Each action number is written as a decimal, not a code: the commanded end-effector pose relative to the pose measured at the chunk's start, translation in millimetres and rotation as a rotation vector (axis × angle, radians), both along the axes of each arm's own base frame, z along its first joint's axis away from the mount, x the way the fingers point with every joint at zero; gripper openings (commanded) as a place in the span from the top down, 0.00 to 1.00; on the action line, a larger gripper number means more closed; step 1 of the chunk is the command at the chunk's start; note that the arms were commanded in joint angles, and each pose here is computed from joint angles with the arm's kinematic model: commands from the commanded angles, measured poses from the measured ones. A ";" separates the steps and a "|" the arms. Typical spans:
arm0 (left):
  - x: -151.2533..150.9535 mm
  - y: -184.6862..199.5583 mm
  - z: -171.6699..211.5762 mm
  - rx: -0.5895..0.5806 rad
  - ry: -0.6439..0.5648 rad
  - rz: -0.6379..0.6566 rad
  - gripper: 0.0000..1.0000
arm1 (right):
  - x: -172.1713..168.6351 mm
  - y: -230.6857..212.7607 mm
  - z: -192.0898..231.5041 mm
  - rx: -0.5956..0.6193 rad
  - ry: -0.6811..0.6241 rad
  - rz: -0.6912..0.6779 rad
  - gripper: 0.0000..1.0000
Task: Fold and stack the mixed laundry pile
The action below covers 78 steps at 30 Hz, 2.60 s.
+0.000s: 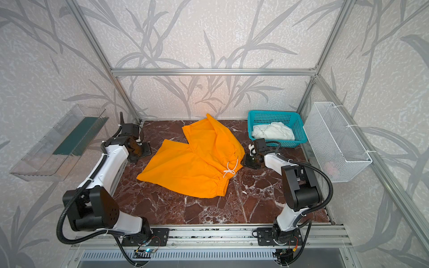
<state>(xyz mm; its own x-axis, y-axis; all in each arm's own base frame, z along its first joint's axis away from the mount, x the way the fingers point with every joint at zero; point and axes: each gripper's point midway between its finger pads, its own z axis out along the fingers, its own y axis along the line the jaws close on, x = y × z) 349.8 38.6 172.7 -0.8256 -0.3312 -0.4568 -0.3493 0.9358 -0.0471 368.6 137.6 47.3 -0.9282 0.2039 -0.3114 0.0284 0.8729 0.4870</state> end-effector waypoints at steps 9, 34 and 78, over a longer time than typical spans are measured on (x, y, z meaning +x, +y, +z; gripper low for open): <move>-87.4 -252.9 -4.5 -0.258 -0.065 -0.749 0.26 | 5.2 11.7 11.6 0.043 -0.025 -0.001 0.50; -141.1 -349.7 -114.1 0.101 0.117 -0.742 0.33 | -4.0 15.6 11.6 0.057 -0.021 0.000 0.50; -133.7 -329.4 -135.6 0.257 0.191 -0.614 0.57 | 12.8 52.0 -14.5 0.124 -0.026 -0.018 0.53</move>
